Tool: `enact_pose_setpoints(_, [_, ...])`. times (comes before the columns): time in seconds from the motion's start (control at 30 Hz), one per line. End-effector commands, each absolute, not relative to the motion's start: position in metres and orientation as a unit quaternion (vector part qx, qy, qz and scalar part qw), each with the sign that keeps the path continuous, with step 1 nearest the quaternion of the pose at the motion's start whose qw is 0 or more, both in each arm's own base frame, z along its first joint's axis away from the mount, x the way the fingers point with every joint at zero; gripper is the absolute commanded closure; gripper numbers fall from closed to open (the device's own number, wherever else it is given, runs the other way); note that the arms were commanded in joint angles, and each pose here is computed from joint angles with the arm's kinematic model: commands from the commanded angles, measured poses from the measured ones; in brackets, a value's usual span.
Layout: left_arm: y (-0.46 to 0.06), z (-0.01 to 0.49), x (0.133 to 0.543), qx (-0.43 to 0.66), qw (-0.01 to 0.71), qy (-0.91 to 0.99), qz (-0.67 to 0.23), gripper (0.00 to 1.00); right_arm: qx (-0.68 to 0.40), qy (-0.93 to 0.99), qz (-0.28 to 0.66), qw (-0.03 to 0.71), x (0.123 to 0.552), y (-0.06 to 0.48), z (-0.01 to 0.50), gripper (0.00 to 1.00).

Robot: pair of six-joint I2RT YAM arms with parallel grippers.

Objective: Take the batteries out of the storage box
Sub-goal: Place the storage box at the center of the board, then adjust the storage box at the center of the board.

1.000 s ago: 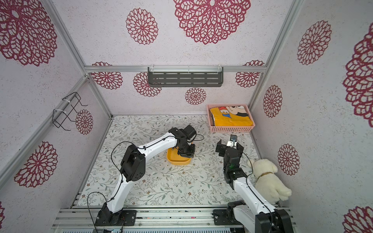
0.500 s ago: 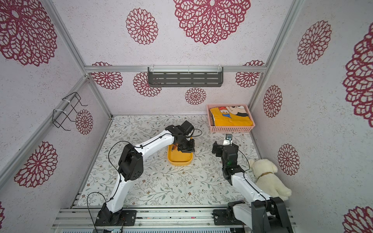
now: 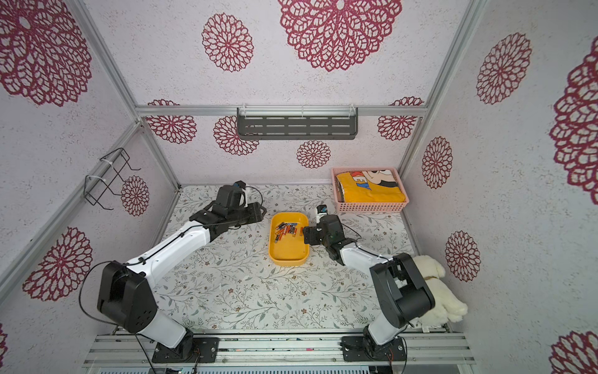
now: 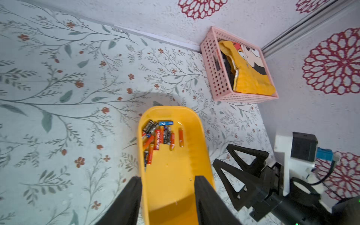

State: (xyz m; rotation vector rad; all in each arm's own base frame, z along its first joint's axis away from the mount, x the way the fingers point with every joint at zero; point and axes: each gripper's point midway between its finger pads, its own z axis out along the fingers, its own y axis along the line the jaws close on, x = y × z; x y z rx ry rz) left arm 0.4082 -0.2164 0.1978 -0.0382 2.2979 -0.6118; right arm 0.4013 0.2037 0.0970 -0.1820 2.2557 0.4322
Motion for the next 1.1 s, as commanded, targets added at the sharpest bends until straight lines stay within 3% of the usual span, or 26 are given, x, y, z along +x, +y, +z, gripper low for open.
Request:
enact_pose_setpoints(0.0, [-0.212, 0.204, 0.41, 0.016, 0.446, 0.867, -0.22, 0.49, -0.029, 0.911, 0.156, 0.381, 0.41, 0.198, 0.084, 0.21])
enact_pose_setpoints(0.37, [-0.2, 0.165, 0.402, -0.014, 0.403, 0.891, -0.207, 0.48, -0.014, 0.926, 0.154, 0.344, 0.414, 0.21, 0.065, 0.56])
enact_pose_setpoints(1.07, [-0.193, 0.126, 0.399, -0.041, 0.363, 0.913, -0.181, 0.47, 0.047, 0.934, 0.173, 0.308, 0.382, 0.22, 0.067, 0.92])
